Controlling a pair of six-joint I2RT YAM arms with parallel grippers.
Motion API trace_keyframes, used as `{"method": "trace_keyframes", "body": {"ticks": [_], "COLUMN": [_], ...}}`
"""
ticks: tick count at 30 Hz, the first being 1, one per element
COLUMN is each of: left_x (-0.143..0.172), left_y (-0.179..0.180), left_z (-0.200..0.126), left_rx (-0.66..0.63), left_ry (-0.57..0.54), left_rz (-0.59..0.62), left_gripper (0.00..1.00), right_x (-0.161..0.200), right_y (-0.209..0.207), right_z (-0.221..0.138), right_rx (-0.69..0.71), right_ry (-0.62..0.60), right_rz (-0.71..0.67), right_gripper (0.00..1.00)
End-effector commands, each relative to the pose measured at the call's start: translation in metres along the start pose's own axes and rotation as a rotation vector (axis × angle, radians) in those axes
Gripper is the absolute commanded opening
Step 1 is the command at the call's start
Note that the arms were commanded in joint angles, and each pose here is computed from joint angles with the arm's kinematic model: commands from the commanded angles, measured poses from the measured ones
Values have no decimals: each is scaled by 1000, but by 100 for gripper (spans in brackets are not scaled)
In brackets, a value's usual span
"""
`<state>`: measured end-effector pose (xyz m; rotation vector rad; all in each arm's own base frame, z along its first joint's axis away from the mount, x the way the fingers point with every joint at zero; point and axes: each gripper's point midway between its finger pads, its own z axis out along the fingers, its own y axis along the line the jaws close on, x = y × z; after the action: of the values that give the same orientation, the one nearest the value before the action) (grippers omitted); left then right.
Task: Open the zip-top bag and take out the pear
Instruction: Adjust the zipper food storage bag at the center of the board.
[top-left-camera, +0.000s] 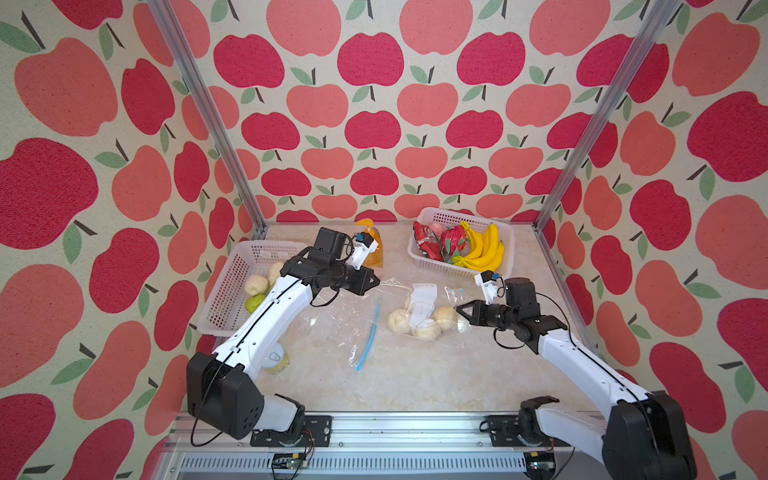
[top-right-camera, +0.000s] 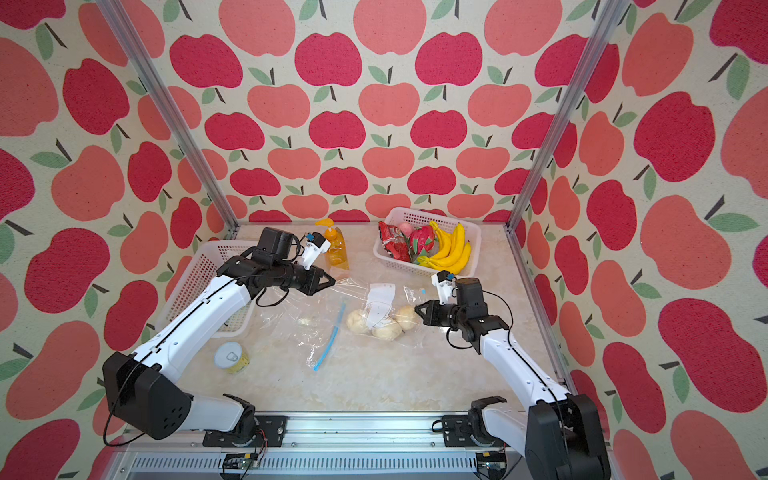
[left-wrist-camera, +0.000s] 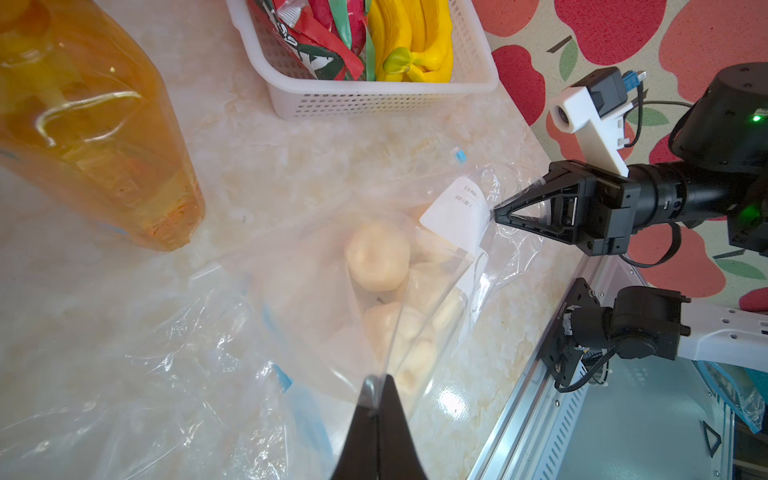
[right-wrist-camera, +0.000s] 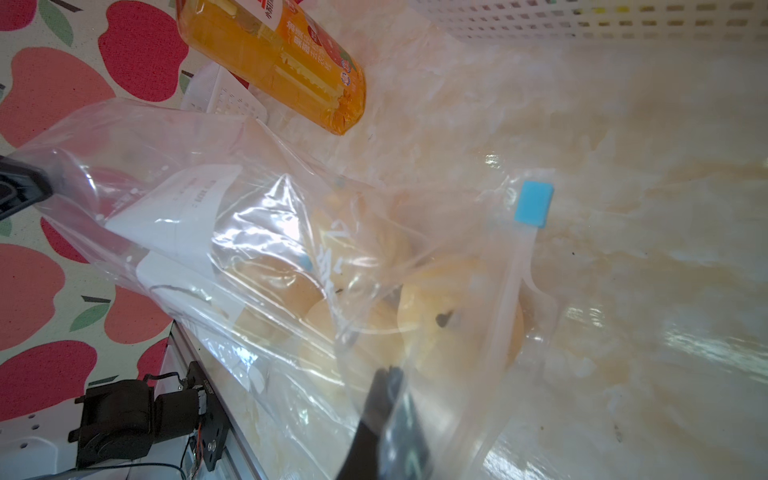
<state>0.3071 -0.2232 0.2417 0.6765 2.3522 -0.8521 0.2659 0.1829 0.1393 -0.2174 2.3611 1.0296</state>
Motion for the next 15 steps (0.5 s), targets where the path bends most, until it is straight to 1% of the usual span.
{"method": "trace_keyframes", "body": {"ticks": [1, 3, 5, 9, 11, 15], "left_x": [-10, 0, 7, 8, 9, 13], "left_y": [-3, 4, 10, 11, 18, 31], "left_z": [-16, -11, -12, -25, -28, -25], "left_rx": [-9, -33, -55, -59, -81, -85], "left_ry": [-37, -7, -2, -56, -71, -49], "left_rz": [-4, -14, -18, -25, -33, -68], "left_gripper": [0, 0, 0, 0, 0, 0], "right_x": [-6, -7, -9, -13, -15, -17], "right_y": [3, 6, 10, 20, 25, 36], "right_z": [1, 1, -2, -9, -11, -16], "right_rx": [-18, -31, -39, -58, -77, -115], "right_ry": [-1, 11, 16, 11, 1, -3], "right_rz": [-24, -29, -39, -51, -50, -47], "right_gripper": [6, 6, 7, 9, 9, 10]}}
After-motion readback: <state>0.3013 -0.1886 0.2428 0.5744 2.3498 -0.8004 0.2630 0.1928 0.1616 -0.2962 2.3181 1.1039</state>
